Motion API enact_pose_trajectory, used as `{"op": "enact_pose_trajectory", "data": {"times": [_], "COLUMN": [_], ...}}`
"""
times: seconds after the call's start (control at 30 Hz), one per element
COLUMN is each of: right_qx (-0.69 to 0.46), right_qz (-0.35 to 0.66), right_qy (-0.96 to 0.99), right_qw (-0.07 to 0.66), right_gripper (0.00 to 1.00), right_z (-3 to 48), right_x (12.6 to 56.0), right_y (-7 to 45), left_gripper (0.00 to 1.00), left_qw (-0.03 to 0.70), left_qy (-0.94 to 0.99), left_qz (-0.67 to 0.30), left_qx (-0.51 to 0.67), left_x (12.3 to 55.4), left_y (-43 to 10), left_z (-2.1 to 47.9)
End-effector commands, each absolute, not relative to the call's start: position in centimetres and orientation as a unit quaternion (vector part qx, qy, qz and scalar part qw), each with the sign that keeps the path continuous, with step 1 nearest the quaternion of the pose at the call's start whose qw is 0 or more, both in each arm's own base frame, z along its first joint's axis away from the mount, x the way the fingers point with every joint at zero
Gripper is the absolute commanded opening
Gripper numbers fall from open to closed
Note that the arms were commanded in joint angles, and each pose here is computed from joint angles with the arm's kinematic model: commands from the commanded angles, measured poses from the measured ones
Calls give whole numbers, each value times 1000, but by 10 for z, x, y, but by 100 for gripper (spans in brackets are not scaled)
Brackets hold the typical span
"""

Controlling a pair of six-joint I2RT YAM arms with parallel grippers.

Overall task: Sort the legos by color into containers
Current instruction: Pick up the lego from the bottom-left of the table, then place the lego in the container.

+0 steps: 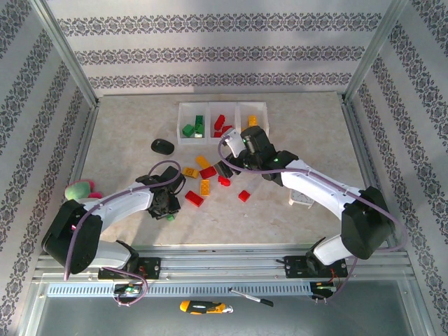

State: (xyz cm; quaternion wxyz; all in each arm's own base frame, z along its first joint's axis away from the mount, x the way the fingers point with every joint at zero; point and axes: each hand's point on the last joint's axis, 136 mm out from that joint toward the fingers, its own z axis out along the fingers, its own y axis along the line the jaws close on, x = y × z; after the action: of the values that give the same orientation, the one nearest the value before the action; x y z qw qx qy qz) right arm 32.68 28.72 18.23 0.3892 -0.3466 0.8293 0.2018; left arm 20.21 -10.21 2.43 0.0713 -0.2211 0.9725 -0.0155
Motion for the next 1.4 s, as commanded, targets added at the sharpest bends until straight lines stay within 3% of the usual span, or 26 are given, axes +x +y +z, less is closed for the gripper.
{"op": "enact_pose_trajectory", "data": {"times": [0.0, 0.3, 0.77, 1.07, 1.37], "right_qx": [-352, -348, -347, -327, -312], "right_qz": [219, 245, 259, 244, 228], "right_qy": [815, 800, 778, 787, 796], "right_qw": [404, 423, 454, 462, 467], "right_gripper": [86, 87, 88, 88, 88], "right_z": [199, 223, 250, 248, 244], "right_x": [317, 303, 297, 300, 295], "right_y": [291, 289, 288, 279, 265], "left_gripper": [26, 23, 23, 23, 23], "left_qw": [87, 171, 274, 288, 281], "left_qy": [974, 974, 958, 956, 958], "left_qz": [-19, -33, -36, -20, -10], "left_qx": [-207, -141, -72, -61, -58], "left_x": [207, 262, 433, 518, 569], "left_y": [-104, -122, -166, -171, -165], "left_z": [35, 90, 151, 152, 132]}}
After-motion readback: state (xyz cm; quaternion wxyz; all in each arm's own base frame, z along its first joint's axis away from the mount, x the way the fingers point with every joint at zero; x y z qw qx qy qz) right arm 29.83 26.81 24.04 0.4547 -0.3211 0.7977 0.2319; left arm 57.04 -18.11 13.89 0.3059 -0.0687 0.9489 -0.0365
